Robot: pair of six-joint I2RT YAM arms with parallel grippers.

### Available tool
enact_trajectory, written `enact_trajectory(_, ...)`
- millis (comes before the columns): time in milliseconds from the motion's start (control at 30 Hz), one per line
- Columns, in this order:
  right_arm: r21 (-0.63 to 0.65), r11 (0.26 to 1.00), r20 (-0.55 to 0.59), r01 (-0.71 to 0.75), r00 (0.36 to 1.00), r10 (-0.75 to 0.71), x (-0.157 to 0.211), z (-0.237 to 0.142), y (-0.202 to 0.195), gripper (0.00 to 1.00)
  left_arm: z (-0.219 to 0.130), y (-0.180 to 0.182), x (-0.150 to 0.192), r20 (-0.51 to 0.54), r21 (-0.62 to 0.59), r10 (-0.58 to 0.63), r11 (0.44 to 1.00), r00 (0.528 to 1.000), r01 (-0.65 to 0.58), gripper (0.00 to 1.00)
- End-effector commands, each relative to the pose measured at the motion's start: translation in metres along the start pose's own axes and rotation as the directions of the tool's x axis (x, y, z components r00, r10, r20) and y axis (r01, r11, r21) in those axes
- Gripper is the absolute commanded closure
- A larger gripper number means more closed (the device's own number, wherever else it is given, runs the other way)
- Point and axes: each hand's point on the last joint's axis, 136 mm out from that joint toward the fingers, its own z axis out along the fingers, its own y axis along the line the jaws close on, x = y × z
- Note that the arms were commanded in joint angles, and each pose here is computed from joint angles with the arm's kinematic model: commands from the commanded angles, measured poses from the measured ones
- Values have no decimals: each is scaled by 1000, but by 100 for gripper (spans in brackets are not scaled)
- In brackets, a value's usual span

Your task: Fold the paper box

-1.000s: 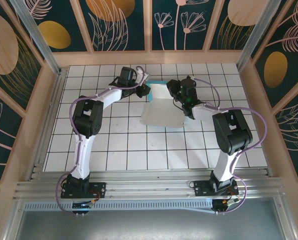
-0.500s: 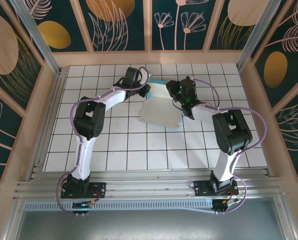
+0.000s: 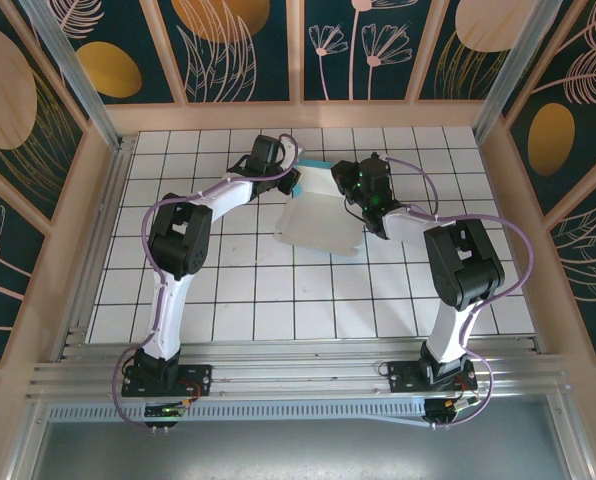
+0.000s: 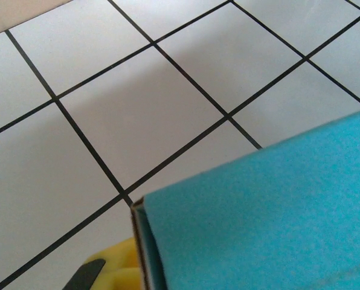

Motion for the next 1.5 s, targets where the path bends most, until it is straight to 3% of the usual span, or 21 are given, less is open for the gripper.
enact_trajectory(0, -9, 1000, -46, 12, 999, -12, 15, 1, 1, 87, 10, -8, 21, -64, 37, 4, 999, 998, -1, 84)
enact_trajectory(133, -11, 1000, -50, -3, 999, 3, 16, 2, -2, 87, 13, -27, 23, -63, 148, -59, 987, 996, 68, 78)
enact_trajectory(267, 0, 1000, -53, -11, 999, 11, 17, 2, -6, 87, 17, -24, 30, -80, 131, -90, 986, 993, 100, 78)
enact_trajectory(467, 1, 1000, -50, -6, 999, 6, 15, 1, -5, 87, 21, -13, 38, -107, 65, -94, 993, 990, 102, 95)
enact_trajectory(600, -3, 1000, -51, -5, 999, 5, 15, 0, -4, 87, 20, 2, 39, -124, -21, -88, 996, 988, 86, 99)
enact_trajectory(667, -4, 1000, -51, -8, 999, 8, 15, 1, -4, 87, 19, 1, 35, -112, -13, -94, 996, 989, 93, 95)
enact_trajectory(767, -8, 1000, -53, -11, 999, 10, 16, 1, -4, 87, 19, -6, 30, -99, 22, -118, 992, 988, 121, 78)
enact_trajectory(800, -8, 1000, -54, -11, 998, 11, 16, 1, -4, 87, 19, -7, 30, -96, 22, -123, 992, 988, 126, 78)
enact_trajectory(933, -8, 1000, -60, -16, 998, 15, 18, 1, -5, 87, 18, -2, 29, -87, -4, -122, 992, 989, 122, 100)
enact_trajectory(1033, -13, 1000, -59, -13, 998, 12, 17, 0, -3, 87, 12, -5, 24, -71, 3, -108, 994, 992, 108, 100)
enact_trajectory(1133, -26, 1000, -58, -15, 998, 14, 16, -1, 1, 86, 4, -7, 18, -54, 0, -93, 996, 994, 94, 91)
enact_trajectory(1267, -30, 999, -61, -27, 998, 25, 15, -2, 1, 83, -14, -11, 4, -15, 9, -101, 995, 995, 101, 62)
enact_trajectory(1467, -38, 999, -60, -30, 998, 27, 10, -4, 2, 83, -60, -26, -14, 61, 56, -177, 983, 982, 174, 52)
